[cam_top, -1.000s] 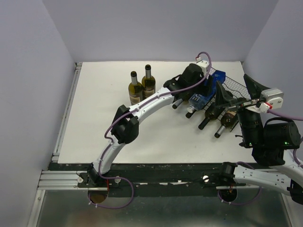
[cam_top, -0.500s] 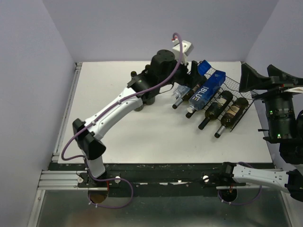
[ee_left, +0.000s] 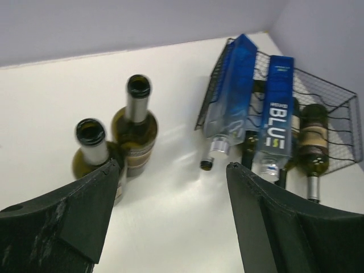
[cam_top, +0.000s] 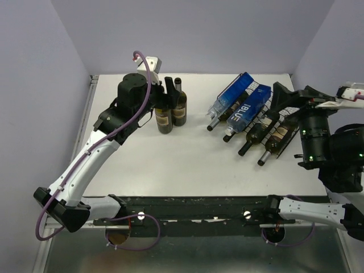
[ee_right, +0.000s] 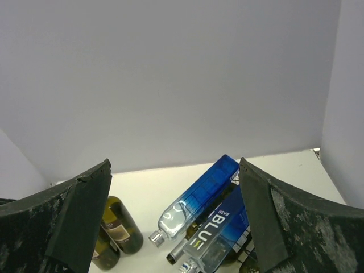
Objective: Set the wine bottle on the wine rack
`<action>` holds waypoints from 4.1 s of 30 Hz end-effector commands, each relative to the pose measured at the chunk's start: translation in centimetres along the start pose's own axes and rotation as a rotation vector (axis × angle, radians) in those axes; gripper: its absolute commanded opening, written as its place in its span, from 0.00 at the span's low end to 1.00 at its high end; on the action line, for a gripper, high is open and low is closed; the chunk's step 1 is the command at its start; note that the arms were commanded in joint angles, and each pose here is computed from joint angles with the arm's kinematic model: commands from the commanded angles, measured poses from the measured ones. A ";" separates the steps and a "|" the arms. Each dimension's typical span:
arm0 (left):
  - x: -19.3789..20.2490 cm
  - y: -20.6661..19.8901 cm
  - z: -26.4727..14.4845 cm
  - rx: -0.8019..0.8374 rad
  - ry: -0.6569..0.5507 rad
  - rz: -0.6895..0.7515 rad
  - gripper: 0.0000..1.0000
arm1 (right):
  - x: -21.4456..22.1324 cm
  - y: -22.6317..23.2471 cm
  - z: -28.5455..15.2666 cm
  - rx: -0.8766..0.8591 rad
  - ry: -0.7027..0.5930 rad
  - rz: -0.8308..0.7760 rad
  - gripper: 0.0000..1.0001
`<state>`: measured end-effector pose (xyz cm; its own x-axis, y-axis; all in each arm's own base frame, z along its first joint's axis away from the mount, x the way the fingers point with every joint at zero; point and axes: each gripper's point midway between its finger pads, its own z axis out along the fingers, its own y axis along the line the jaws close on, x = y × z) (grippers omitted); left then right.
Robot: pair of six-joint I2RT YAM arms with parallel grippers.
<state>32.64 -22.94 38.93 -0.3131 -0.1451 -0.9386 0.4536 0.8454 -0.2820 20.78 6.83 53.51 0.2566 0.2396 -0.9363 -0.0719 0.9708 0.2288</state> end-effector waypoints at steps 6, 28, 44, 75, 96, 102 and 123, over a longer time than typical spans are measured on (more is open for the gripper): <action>5.2 10.2 2.2 -0.327 0.133 0.022 0.82 | 5.5 5.1 1.6 -0.036 0.147 -0.113 1.00; 5.8 11.9 8.1 -0.261 0.155 0.108 0.57 | 20.7 14.3 -0.9 -0.330 0.533 -0.186 1.00; 2.5 9.1 4.9 -0.159 0.113 0.148 0.00 | 22.9 15.2 -2.2 -0.417 0.572 -0.194 1.00; -6.4 -9.5 -16.7 0.642 -0.018 0.183 0.00 | 29.7 24.0 -4.5 -0.880 0.420 -0.228 1.00; -5.8 -9.2 -17.8 0.651 -0.093 0.256 0.84 | 25.1 20.6 -0.6 -0.744 0.142 -0.519 0.01; -6.7 -6.7 -17.9 0.474 -0.168 0.279 0.99 | 22.7 18.8 0.7 -0.672 -0.025 -0.718 0.01; 6.6 -5.2 -13.8 0.669 0.362 0.315 0.95 | 21.3 17.5 0.6 -0.674 -0.364 -1.356 0.01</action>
<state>19.06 -21.20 39.26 -0.2917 0.2313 -0.9281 0.8897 0.4220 -0.1745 26.14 29.57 32.96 0.6519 -0.7203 -0.2370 -0.1078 0.2213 -0.9692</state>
